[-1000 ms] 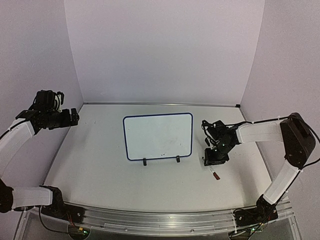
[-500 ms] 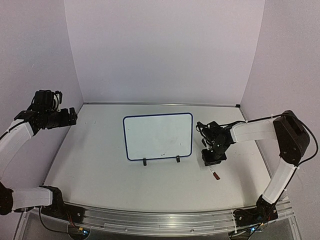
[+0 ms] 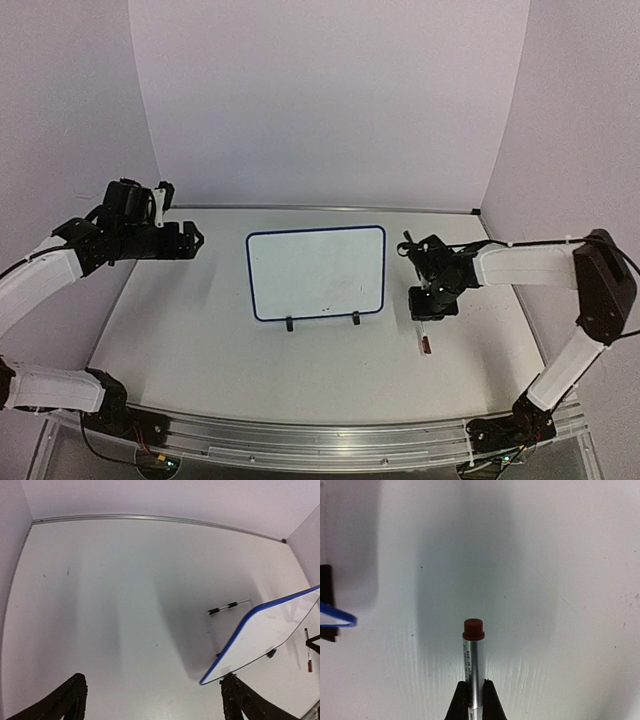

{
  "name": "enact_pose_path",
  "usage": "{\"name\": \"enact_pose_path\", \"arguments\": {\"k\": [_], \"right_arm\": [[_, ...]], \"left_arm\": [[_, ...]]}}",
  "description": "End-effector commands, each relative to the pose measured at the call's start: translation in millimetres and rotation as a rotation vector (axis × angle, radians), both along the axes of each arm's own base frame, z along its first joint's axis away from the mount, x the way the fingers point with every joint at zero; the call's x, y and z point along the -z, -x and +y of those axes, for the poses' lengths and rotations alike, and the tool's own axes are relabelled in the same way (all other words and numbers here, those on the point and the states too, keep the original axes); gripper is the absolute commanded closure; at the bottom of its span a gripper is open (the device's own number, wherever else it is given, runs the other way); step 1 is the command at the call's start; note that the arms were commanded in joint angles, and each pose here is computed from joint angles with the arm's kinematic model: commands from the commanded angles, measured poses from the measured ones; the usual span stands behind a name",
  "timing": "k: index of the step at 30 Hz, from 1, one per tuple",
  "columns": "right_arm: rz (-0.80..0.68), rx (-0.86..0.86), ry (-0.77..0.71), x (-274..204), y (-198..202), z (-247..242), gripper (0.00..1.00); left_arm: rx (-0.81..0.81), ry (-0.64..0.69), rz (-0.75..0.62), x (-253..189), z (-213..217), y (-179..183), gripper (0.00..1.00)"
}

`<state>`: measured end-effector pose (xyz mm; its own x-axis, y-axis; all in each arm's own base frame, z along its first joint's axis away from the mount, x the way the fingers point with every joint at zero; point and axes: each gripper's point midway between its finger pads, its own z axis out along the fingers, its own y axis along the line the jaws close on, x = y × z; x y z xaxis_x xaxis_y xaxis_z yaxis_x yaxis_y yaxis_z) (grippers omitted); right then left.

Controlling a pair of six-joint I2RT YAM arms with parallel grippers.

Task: Write a sentence on the whiteboard
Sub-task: Pick up the whiteboard marker from the center of the board, then pass from the right arm to the left

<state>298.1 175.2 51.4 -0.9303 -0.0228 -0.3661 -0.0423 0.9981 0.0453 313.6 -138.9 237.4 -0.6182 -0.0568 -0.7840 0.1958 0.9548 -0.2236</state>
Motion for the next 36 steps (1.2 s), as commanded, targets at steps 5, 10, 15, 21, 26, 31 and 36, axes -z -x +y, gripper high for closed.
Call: {"name": "enact_pose_path", "arguments": {"k": [5, 10, 15, 21, 26, 31, 36], "right_arm": [[-0.531, 0.238, -0.397, -182, 3, 24, 1.00], [-0.674, 0.182, -0.679, -244, -1, 86, 1.00], [-0.738, 0.123, -0.879, -290, -5, 142, 1.00], [-0.726, 0.066, -1.012, -314, -3, 184, 1.00], [-0.711, 0.042, -1.034, -313, 0, 199, 1.00], [-0.705, 0.044, -1.029, -309, 0, 199, 1.00], [-0.693, 0.046, -1.025, -304, 1, 199, 1.00]], "left_arm": [[0.339, 0.388, -0.233, -90, -145, 51, 0.14], [0.586, 0.487, -0.267, -107, -223, 90, 0.09], [0.686, 0.589, -0.216, -102, -257, 99, 0.05], [0.699, 0.597, -0.109, -75, -275, 97, 0.01], [0.724, 0.633, -0.127, -82, -277, 100, 0.28], [0.713, 0.616, -0.128, -81, -277, 97, 0.53], [0.674, 0.606, -0.155, -85, -272, 91, 0.56]]}}
